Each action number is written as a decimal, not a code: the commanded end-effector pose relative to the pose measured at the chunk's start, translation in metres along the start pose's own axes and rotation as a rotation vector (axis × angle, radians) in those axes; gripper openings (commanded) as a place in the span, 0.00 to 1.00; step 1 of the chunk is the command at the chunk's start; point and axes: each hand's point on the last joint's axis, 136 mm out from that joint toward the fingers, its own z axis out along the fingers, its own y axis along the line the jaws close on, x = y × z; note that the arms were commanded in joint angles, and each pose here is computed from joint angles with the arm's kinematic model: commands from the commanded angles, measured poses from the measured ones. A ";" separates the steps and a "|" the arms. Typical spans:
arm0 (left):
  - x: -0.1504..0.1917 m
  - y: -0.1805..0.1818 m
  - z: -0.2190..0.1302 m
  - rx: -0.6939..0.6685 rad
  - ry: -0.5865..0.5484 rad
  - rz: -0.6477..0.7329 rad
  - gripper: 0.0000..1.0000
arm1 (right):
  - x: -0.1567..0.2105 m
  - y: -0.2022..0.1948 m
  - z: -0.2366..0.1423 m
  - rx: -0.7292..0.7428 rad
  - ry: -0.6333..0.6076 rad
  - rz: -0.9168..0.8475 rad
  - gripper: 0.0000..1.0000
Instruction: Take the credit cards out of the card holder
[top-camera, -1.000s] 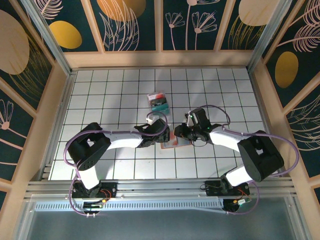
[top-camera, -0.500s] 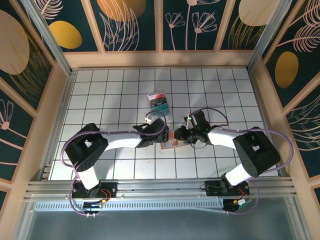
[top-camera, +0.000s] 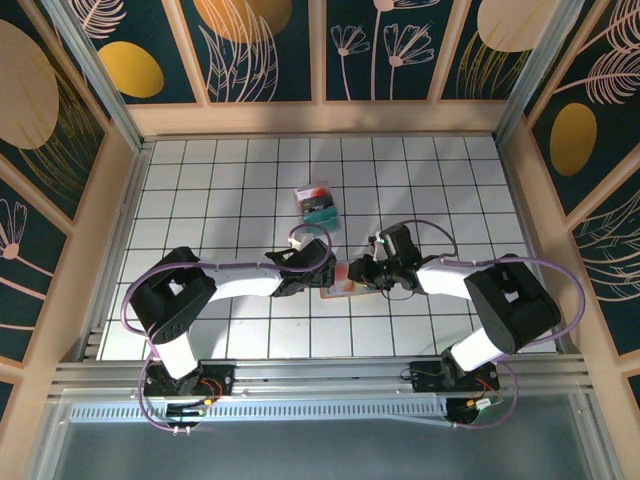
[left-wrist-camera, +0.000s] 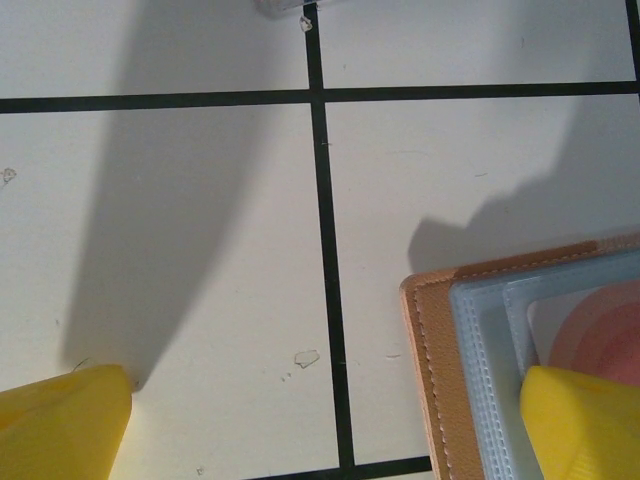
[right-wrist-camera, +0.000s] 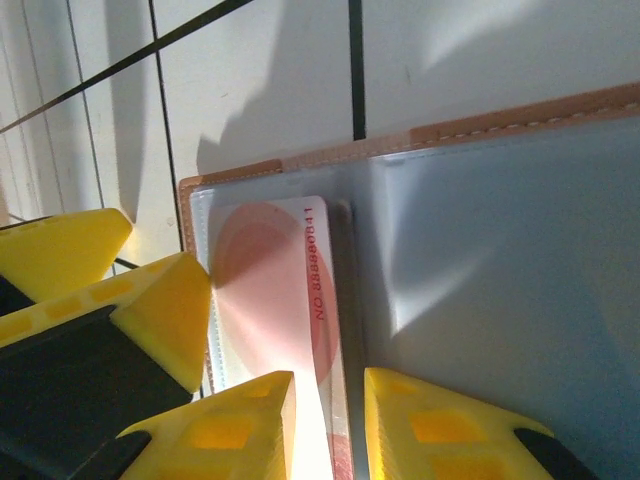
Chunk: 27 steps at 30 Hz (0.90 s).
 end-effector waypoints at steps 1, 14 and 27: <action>0.022 0.021 0.007 -0.074 0.057 0.044 0.99 | 0.005 0.004 0.003 -0.054 0.017 0.021 0.24; 0.029 0.020 0.011 -0.057 0.080 0.040 0.99 | -0.003 0.017 -0.003 -0.118 -0.020 0.013 0.07; 0.013 0.025 0.003 -0.101 0.019 0.050 0.99 | -0.005 -0.002 -0.010 -0.062 -0.040 0.040 0.00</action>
